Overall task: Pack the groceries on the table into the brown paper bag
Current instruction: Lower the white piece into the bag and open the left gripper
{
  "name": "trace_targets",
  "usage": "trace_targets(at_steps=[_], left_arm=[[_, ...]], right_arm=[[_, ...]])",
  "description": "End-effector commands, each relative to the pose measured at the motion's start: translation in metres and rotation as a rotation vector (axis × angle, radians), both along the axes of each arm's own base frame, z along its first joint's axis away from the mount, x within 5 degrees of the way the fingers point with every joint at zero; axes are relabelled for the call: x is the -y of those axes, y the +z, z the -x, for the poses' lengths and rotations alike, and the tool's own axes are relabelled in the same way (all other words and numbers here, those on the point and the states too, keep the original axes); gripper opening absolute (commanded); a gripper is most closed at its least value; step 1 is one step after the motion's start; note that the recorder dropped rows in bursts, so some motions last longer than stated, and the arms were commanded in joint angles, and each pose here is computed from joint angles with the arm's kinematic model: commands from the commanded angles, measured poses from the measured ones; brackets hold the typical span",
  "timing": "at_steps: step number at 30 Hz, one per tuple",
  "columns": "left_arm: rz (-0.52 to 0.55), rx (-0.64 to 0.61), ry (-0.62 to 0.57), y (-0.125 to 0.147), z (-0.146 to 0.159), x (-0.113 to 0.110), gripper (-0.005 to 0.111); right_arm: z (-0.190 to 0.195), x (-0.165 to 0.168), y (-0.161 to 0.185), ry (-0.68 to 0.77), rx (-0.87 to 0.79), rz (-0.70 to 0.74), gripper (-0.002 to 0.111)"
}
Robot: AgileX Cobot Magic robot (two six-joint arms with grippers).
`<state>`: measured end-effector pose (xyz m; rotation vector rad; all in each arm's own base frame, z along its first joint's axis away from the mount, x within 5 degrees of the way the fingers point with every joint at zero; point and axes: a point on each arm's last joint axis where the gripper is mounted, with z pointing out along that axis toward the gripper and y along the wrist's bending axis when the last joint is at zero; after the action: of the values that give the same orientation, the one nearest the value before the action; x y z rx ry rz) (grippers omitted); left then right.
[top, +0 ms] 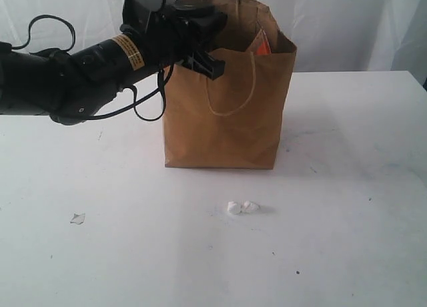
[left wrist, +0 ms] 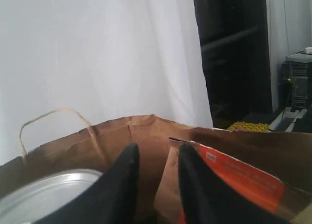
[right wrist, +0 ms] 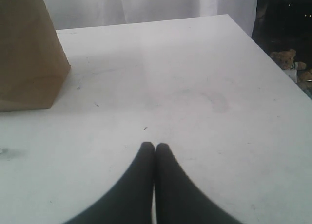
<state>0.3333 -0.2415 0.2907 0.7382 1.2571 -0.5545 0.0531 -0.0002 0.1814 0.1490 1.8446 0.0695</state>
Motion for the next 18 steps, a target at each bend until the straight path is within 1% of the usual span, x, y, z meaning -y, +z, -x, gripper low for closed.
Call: trace_targets(at_steps=[1,4,6,13,16,18], left_arm=[[0.008,-0.043,-0.001,0.0,0.0,0.0,0.048],[0.019,-0.059,-0.003,0.0,0.0,0.0,0.055],[0.024,-0.062,-0.004,0.001,0.0,0.0,0.057],[0.046,-0.026,-0.004,0.02,0.01,-0.006,0.056],[0.037,-0.029,0.003,0.025,0.02,-0.013,0.056],[0.027,-0.03,0.008,0.029,0.031,-0.021,0.056]], right_arm=[[0.0,0.001,-0.001,-0.011,0.003,-0.003,0.0],[0.0,0.001,-0.001,-0.011,0.003,-0.003,0.0],[0.0,0.001,-0.001,-0.011,0.003,-0.003,0.0],[0.0,0.001,-0.001,-0.011,0.003,-0.003,0.0],[0.0,0.001,-0.001,-0.011,0.003,-0.003,0.0],[0.0,0.001,-0.001,-0.011,0.003,-0.003,0.0]])
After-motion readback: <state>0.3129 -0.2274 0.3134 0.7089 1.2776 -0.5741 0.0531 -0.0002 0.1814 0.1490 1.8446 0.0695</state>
